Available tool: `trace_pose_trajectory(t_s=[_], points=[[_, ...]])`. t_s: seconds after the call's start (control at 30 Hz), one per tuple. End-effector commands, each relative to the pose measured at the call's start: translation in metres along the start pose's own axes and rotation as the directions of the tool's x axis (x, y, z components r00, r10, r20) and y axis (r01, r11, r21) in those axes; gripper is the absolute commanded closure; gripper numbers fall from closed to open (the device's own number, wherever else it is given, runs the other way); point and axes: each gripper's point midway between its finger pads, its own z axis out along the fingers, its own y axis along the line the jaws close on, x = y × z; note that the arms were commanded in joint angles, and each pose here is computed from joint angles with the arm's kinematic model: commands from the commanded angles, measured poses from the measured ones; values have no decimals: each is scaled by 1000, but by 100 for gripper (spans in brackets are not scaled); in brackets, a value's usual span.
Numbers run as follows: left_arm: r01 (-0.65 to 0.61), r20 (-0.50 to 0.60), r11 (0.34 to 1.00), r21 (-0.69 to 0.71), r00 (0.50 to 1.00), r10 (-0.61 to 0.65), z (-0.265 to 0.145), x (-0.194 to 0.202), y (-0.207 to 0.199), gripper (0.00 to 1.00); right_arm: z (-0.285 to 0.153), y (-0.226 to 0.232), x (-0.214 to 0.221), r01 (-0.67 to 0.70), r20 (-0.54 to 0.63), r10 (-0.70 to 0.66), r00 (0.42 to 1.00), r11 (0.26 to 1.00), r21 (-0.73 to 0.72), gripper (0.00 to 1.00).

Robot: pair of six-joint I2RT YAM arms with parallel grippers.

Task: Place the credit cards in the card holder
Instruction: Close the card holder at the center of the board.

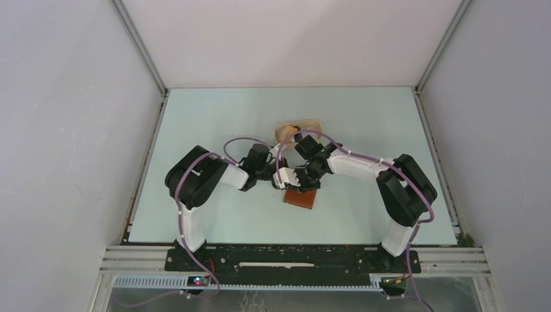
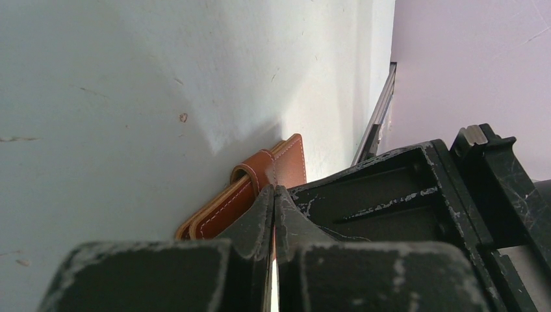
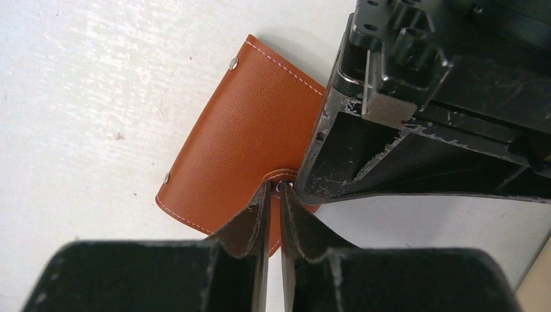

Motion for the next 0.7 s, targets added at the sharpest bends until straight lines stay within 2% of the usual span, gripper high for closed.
trace_pose_trajectory(t_s=[0.0, 0.67], points=[[2, -39, 1000, 19, 999, -2, -5, 16, -4, 97, 16, 10, 6, 2, -41, -4, 999, 999, -49, 84], [23, -72, 1000, 10, 997, -22, -3, 29, 0, 98, 34, 37, 20, 3, -177, -32, 984, 987, -162, 87]])
